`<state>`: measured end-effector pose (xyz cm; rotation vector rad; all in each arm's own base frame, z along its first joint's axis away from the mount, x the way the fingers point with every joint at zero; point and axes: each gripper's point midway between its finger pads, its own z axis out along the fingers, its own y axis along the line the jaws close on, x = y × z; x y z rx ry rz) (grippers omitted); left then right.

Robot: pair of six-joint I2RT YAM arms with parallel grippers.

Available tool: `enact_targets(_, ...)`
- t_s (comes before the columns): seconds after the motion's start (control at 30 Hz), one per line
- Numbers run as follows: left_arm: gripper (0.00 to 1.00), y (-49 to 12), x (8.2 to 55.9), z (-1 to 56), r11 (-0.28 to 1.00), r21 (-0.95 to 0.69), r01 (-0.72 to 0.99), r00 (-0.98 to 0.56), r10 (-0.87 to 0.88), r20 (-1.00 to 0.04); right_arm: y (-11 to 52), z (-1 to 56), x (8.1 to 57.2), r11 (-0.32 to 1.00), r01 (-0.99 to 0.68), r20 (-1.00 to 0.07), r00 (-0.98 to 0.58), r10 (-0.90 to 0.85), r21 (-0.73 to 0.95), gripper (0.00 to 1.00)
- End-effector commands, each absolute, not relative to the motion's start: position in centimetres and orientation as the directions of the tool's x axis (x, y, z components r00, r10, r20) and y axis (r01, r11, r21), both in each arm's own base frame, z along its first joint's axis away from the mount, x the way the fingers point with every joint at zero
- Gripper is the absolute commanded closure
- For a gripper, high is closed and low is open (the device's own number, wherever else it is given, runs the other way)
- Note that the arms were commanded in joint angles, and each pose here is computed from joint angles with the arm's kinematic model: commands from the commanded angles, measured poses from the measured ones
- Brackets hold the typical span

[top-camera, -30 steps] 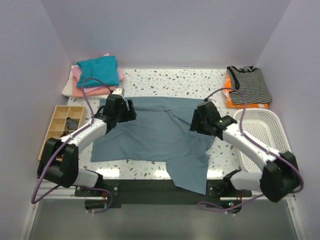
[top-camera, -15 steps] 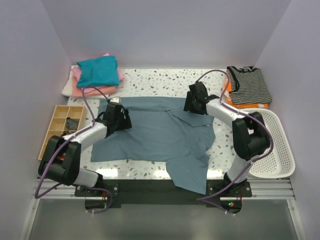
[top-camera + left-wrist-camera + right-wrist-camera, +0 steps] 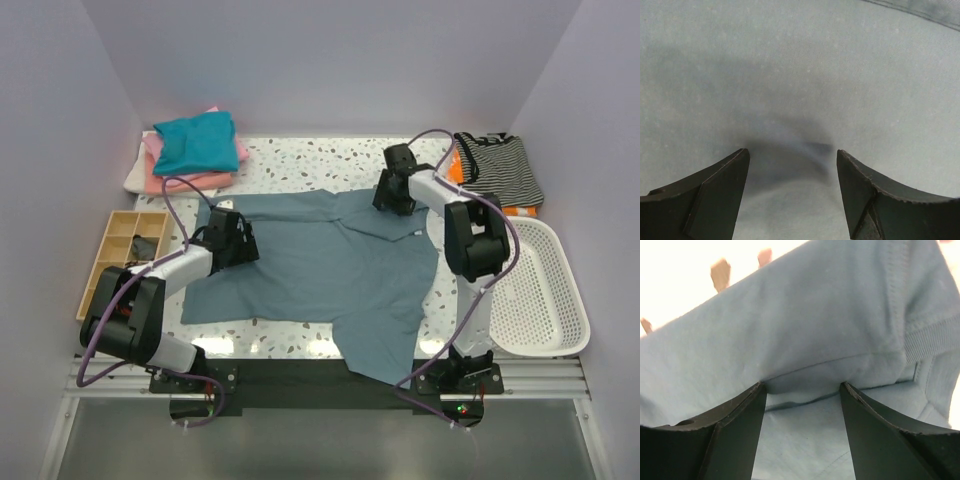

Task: Fold and stack the t-shirts
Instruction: Fold the flattened tshirt in 1/3 of the way

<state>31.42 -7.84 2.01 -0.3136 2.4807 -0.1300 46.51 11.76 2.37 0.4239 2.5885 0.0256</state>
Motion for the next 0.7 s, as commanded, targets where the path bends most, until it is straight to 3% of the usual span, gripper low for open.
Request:
enact_targets(0.0, 0.24, -7.7, 30.9, 1.4, 0.964, -0.173, -0.202, -0.782, -0.265, -0.564, 10.7, -1.1, 48.0, 0.935, 0.351, -0.408, -0.847, 0.340, 0.052, 0.35)
enact_targets(0.27, 0.24, -7.6, 31.5, 1.5, 0.965, -0.163, -0.204, -0.780, -0.261, -0.569, 9.5, -0.8, 53.5, 0.932, 0.360, -0.463, -0.821, 0.334, 0.033, 0.33)
enact_targets(0.53, 0.21, -6.2, 33.6, 1.4, 0.954, -0.151, -0.259, -0.760, -0.298, -0.578, 6.3, -1.4, 54.1, 0.909, 0.415, -0.459, -0.802, 0.382, 0.033, 0.32)
enact_targets(0.67, 0.21, -6.3, 34.5, 1.9, 0.956, -0.163, -0.242, -0.749, -0.291, -0.595, 7.6, 1.0, 53.9, 0.939, 0.314, -0.521, -0.783, 0.340, 0.141, 0.30)
